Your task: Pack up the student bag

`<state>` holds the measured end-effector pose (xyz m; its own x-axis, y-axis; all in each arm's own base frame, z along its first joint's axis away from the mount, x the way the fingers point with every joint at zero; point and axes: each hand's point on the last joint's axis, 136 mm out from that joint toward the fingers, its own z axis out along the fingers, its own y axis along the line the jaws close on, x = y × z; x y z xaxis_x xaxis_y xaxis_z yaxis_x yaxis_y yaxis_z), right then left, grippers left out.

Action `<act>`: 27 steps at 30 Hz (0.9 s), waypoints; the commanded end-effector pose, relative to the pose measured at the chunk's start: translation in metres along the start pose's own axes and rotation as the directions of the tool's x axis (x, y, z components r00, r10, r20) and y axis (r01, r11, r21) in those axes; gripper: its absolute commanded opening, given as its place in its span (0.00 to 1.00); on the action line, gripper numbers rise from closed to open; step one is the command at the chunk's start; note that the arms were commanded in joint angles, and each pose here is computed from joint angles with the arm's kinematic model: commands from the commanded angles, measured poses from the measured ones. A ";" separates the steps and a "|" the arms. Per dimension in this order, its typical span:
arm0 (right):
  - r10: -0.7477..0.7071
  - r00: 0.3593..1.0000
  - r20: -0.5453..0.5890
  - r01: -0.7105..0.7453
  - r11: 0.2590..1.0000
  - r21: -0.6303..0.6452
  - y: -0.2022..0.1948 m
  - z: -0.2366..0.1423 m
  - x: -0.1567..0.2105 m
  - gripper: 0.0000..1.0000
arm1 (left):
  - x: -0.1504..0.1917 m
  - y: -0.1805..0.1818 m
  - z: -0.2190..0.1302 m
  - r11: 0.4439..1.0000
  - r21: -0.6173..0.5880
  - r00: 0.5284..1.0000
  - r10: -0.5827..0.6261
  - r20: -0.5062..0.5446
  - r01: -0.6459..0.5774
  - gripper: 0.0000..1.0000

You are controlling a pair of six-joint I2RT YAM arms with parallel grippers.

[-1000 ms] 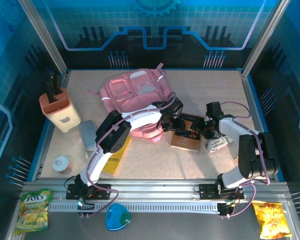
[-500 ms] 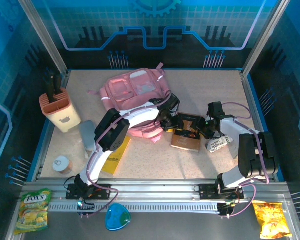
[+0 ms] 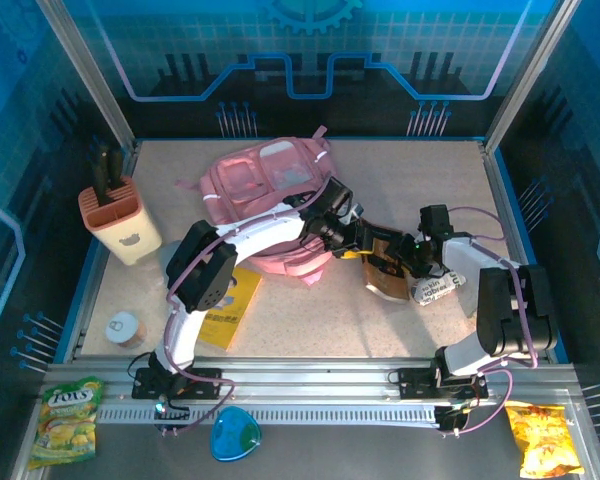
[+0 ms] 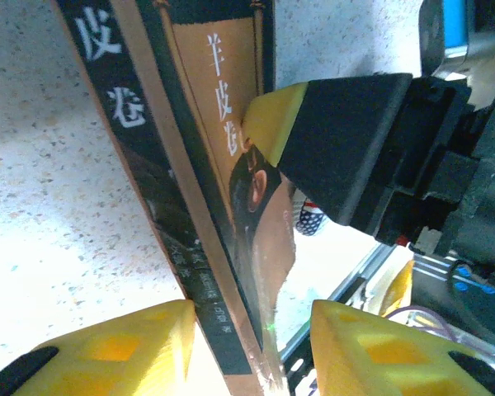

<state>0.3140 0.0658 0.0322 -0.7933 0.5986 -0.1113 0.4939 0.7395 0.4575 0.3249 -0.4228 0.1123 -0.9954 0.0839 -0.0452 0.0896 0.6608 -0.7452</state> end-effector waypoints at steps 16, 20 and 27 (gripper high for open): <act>0.060 0.993 -0.106 -0.059 0.998 0.009 -0.012 0.016 0.026 0.49 | 0.001 -0.003 0.028 0.997 0.062 0.999 -0.044 0.004 0.044 0.31; 0.062 0.992 -0.106 -0.061 0.998 0.015 -0.012 0.016 0.026 0.48 | -0.001 0.023 0.032 0.998 -0.049 0.998 -0.047 0.033 0.049 0.35; 0.069 0.990 -0.126 -0.065 0.997 0.031 -0.012 0.017 0.026 0.48 | 0.000 0.050 0.042 0.989 -0.127 0.997 -0.069 0.034 0.073 0.47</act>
<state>0.3167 0.0590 0.0284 -0.7734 0.6229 -0.1177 0.5225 0.7314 0.4382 0.3360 -0.4110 0.0685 -0.9996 -0.0270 -0.0061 -0.0160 0.7444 -0.6676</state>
